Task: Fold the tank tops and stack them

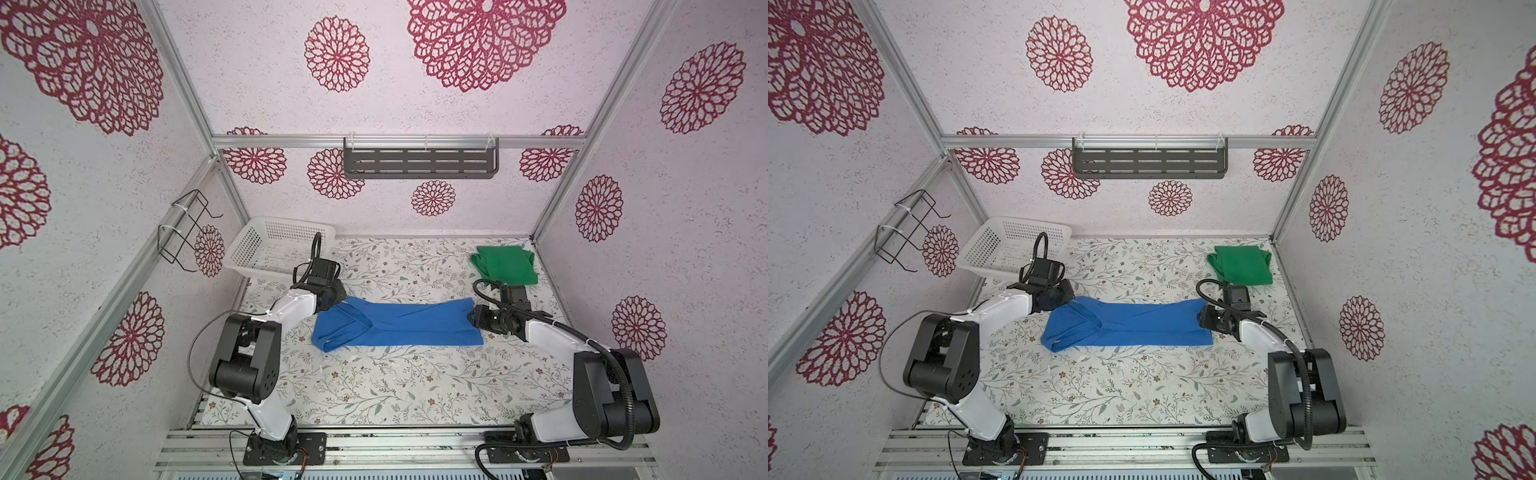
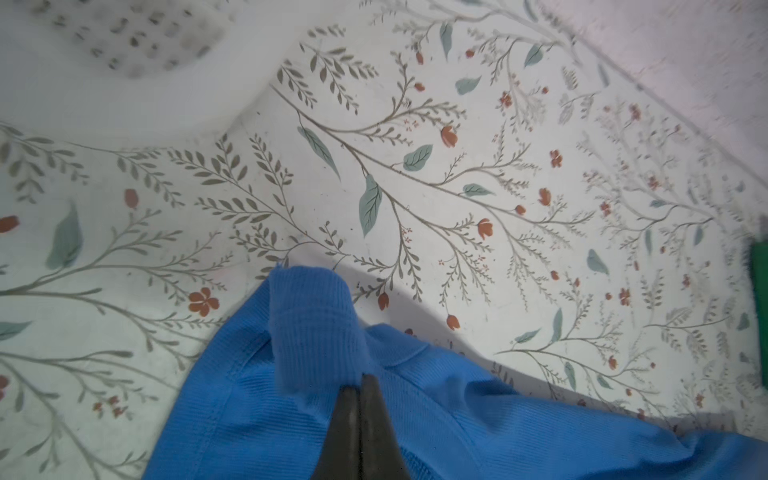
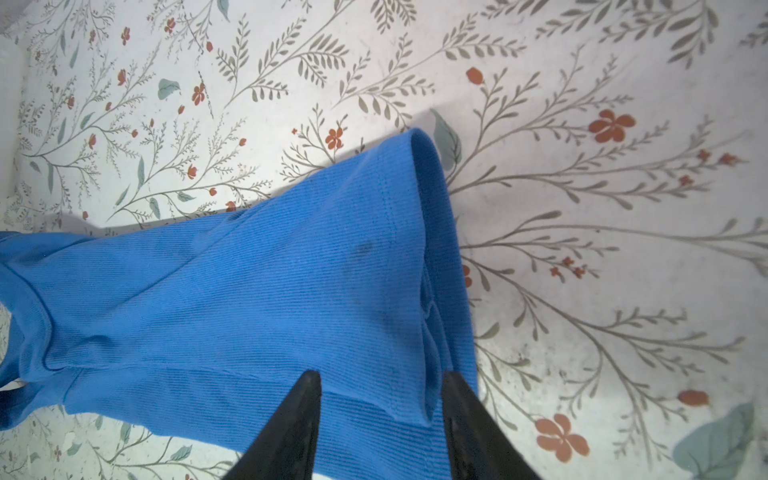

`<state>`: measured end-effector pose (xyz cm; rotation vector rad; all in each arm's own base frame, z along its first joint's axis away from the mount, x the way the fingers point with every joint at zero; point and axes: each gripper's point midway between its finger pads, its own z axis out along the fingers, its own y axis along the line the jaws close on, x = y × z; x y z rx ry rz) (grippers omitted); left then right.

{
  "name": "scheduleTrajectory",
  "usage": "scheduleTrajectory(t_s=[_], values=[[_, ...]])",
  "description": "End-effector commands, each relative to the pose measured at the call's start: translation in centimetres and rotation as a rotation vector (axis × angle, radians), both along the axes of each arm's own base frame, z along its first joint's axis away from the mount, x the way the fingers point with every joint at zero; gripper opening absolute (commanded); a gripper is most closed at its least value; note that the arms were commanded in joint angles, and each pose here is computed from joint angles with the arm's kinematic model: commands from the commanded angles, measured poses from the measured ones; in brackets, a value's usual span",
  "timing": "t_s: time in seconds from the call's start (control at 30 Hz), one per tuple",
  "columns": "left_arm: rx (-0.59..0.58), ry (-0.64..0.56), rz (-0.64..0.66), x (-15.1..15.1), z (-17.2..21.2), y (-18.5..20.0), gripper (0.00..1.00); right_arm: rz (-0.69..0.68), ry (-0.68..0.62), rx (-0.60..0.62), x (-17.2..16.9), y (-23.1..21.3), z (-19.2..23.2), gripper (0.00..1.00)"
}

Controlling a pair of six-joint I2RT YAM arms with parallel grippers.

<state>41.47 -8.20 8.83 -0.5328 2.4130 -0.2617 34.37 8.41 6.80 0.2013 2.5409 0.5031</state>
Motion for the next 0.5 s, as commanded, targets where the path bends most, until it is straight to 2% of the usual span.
scheduleTrajectory(t_s=[0.0, 0.13, 0.2, 0.23, 0.4, 0.47], values=[[0.021, -0.027, 0.092, -1.2, -1.0, 2.1, 0.00, 0.013, -0.016, -0.002, 0.1, 0.1, 0.2, 0.51], [-0.002, 0.025, 0.090, -1.5, -3.3, 2.3, 0.01, 0.020, -0.006, 0.009, 0.1, 0.4, 0.0, 0.51], [0.006, 0.043, 0.084, -1.3, -4.0, 2.3, 0.09, 0.023, -0.009, 0.009, 0.1, 0.5, 0.3, 0.52], [0.011, 0.047, 0.086, -1.1, -4.1, 2.4, 0.15, 0.023, -0.011, 0.009, 0.0, 0.5, 0.4, 0.52], [0.045, 0.023, 0.087, -1.1, -2.5, 3.6, 0.63, 0.043, -0.024, 0.007, -0.4, 0.6, 1.4, 0.54], [0.057, -0.002, 0.084, -1.6, -0.8, 3.9, 0.75, 0.060, -0.024, 0.015, -0.8, 0.9, 1.6, 0.55]])
